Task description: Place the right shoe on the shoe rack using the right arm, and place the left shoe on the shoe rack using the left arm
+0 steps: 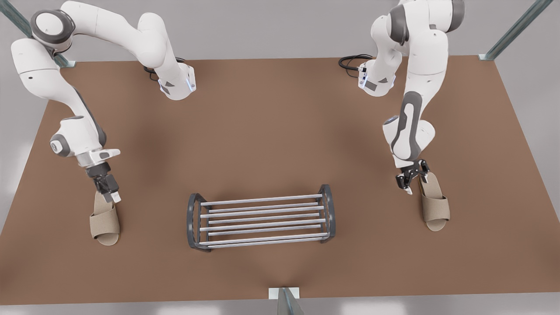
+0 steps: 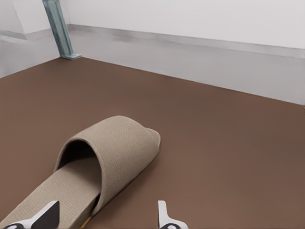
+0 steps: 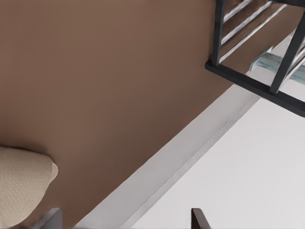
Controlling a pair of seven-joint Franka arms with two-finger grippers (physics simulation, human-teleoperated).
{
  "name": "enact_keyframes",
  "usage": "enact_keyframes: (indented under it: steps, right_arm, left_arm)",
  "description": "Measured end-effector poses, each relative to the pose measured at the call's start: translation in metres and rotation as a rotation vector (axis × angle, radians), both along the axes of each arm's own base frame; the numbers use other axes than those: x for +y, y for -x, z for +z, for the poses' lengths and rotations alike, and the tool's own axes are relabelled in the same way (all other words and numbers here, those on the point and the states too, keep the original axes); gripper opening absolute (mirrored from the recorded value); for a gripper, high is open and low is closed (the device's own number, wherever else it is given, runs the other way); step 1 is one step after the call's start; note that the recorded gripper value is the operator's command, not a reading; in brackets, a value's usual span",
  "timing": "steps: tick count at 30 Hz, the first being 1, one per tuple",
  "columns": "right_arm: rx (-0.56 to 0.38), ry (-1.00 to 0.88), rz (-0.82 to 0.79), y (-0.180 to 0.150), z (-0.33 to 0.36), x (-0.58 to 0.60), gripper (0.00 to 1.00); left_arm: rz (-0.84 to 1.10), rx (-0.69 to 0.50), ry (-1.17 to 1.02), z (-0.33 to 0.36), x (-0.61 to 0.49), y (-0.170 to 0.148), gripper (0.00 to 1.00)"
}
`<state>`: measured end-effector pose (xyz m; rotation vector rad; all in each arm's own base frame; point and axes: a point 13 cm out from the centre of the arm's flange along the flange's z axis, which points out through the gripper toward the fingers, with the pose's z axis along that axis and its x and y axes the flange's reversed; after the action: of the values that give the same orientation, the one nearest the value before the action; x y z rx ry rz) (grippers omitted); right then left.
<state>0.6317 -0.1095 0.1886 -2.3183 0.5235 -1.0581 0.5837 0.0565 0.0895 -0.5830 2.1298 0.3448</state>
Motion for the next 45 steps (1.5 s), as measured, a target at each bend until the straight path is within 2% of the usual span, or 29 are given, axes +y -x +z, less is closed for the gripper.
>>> enact_keyframes:
  steps: [4, 8, 12, 16, 25, 30, 40, 45]
  right_arm:
    - [-0.064, 0.219, 0.194, 0.009, -0.024, 0.005, 1.0]
    - [-0.1, 0.379, 0.313, 0.023, -0.048, -0.009, 1.0]
    - [-0.11, 0.496, 0.409, 0.058, -0.068, -0.011, 1.0]
    - [-0.18, 0.616, 0.463, 0.078, -0.068, -0.001, 1.0]
    - [-0.25, 0.807, 0.456, 0.052, -0.097, -0.045, 1.0]
    - [-0.269, 0.824, 0.422, 0.028, -0.113, -0.062, 1.0]
    - [-0.276, 0.864, 0.434, 0.022, -0.129, -0.072, 1.0]
    - [-0.284, 0.884, 0.448, 0.013, -0.134, -0.073, 1.0]
  left_arm:
    - [-0.097, -0.003, -0.088, -0.001, 0.009, -0.023, 1.0]
    - [-0.132, -0.021, -0.152, 0.005, 0.031, -0.049, 1.0]
    - [-0.147, -0.018, -0.174, 0.005, 0.039, -0.054, 1.0]
    - [-0.15, -0.006, -0.181, -0.001, 0.042, -0.051, 1.0]
    - [-0.161, 0.012, -0.192, -0.015, 0.038, -0.051, 1.0]
    - [-0.178, 0.015, -0.2, -0.025, 0.031, -0.058, 1.0]
    - [-0.187, 0.035, -0.215, -0.041, 0.032, -0.058, 1.0]
    - [-0.193, 0.023, -0.217, -0.044, 0.032, -0.071, 1.0]
